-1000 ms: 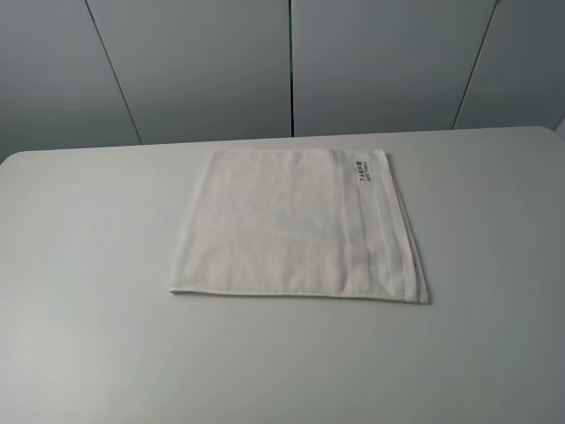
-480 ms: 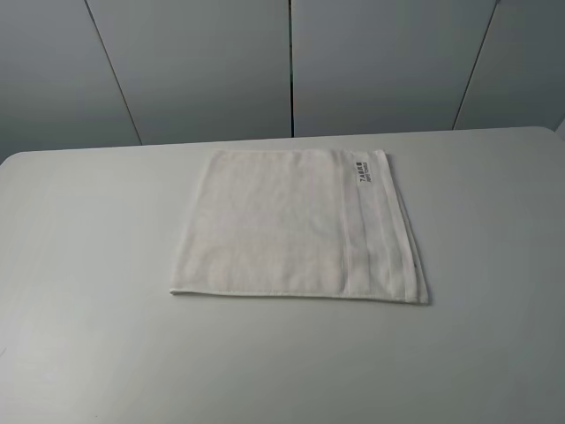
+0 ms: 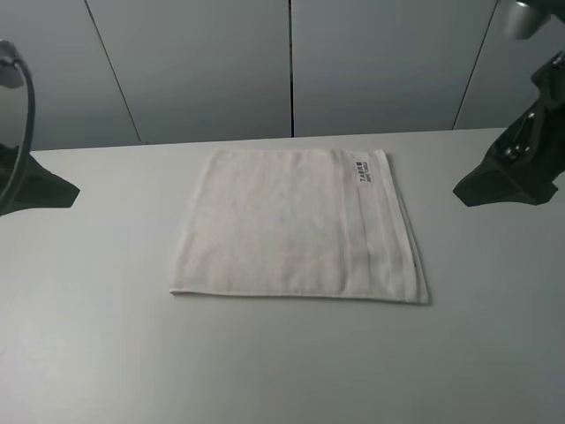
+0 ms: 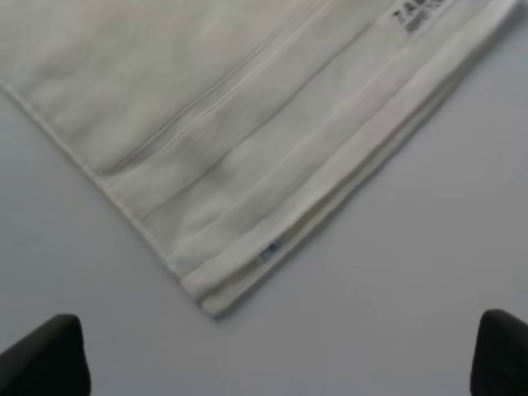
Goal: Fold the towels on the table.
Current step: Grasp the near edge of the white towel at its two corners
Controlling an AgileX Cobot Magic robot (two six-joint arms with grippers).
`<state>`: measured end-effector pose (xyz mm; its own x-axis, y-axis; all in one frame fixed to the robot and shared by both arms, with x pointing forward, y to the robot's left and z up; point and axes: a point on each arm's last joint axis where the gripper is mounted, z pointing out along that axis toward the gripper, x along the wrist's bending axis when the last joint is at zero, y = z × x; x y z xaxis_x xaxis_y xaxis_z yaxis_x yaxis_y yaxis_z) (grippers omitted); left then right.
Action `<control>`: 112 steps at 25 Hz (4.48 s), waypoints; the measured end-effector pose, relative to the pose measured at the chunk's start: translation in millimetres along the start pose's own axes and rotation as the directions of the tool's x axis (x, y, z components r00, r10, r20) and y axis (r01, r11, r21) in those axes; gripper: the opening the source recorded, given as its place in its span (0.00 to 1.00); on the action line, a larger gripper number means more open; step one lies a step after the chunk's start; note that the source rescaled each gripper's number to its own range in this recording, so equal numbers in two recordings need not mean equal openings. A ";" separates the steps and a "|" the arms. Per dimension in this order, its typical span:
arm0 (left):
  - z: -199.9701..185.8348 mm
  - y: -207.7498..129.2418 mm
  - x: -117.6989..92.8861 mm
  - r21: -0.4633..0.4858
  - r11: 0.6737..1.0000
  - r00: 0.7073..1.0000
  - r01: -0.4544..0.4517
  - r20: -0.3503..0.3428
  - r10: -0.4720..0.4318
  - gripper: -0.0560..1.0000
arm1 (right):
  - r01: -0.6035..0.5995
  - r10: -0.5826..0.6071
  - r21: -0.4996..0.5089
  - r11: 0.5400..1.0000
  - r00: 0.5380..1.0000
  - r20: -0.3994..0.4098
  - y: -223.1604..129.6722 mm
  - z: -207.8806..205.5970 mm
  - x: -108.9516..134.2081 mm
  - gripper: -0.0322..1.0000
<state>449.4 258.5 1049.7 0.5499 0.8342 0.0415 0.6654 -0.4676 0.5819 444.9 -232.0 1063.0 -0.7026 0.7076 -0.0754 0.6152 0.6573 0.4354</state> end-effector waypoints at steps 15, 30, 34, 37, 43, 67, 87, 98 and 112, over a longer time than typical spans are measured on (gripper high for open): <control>137.7 39.3 -56.7 0.253 0.801 0.839 -0.542 0.226 0.496 0.99 | 0.280 -0.237 0.213 0.936 0.950 -0.206 10.7 87.7 8.9 1.00; 209.3 13.9 -94.6 0.390 0.606 0.721 -0.693 0.404 0.563 0.99 | 0.362 -0.300 0.260 0.895 0.921 -0.250 10.8 127.6 12.4 1.00; 210.1 12.8 -93.0 0.402 0.586 0.710 -0.704 0.406 0.575 0.99 | 0.374 -0.307 0.267 0.888 0.915 -0.262 9.6 133.6 12.1 1.00; 210.1 12.8 -91.6 0.405 0.571 0.700 -0.714 0.403 0.590 0.99 | 0.387 -0.318 0.265 0.883 0.910 -0.267 10.2 137.2 14.0 1.00; 212.0 4.5 -90.3 0.413 0.548 0.686 -0.727 0.409 0.602 0.99 | 0.479 -0.403 0.247 0.842 0.864 -0.302 12.4 144.1 23.9 1.00; 223.3 -1.5 -92.1 0.439 0.543 0.698 -0.716 0.411 0.587 0.99 | 0.687 -0.607 0.208 0.697 0.719 -0.339 -21.3 181.0 38.9 0.96; 223.3 -1.5 -92.1 0.439 0.543 0.698 -0.716 0.411 0.587 0.99 | 0.685 -0.603 0.257 0.682 0.725 -0.333 -27.6 196.9 35.4 0.78; 224.0 -1.7 -92.1 0.439 0.543 0.698 -0.716 0.411 0.587 0.98 | 0.657 -0.570 0.289 0.697 0.751 -0.333 -30.1 207.5 34.9 0.80; 224.6 -0.7 -92.0 0.430 0.545 0.694 -0.720 0.405 0.596 0.80 | 0.690 -0.631 0.268 0.673 0.724 -0.280 -25.3 209.8 30.4 0.03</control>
<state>511.8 116.4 863.0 0.9823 0.1815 0.0464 0.1842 -0.9809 -0.0622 483.0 -172.7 861.5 -0.9966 0.0250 -0.0779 0.0251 0.9997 0.0004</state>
